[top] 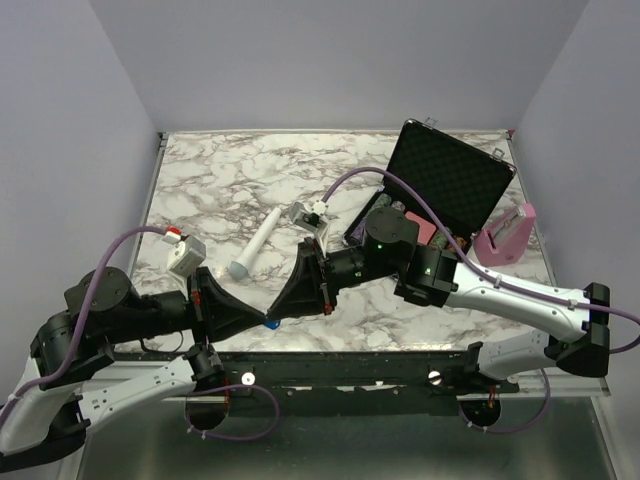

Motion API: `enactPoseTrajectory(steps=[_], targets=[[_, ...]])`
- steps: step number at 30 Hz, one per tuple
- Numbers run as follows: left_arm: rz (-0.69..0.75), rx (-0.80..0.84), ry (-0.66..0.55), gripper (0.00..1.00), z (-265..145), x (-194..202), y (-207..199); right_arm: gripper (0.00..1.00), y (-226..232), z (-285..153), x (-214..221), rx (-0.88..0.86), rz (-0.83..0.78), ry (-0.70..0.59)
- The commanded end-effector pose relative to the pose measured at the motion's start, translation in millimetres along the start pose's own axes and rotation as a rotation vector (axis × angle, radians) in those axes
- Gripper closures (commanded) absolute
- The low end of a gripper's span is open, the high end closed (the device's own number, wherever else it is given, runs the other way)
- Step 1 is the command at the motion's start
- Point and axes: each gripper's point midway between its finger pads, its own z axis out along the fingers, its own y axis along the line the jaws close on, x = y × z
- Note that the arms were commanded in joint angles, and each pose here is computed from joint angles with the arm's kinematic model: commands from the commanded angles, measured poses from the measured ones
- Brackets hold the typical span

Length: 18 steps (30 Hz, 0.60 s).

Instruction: Remove the keys from the keyring

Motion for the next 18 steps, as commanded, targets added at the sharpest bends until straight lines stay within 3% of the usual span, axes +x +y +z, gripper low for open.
enactPoseTrajectory(steps=[1, 18], targets=[[0.052, -0.016, 0.127, 1.0, 5.1, 16.9, 6.9, 0.99, 5.5, -0.2, 15.3, -0.027, 0.011, 0.096], [0.113, -0.006, 0.286, 1.0, 12.2, 29.5, 8.7, 0.99, 1.9, -1.2, 40.6, -0.048, 0.052, 0.224]])
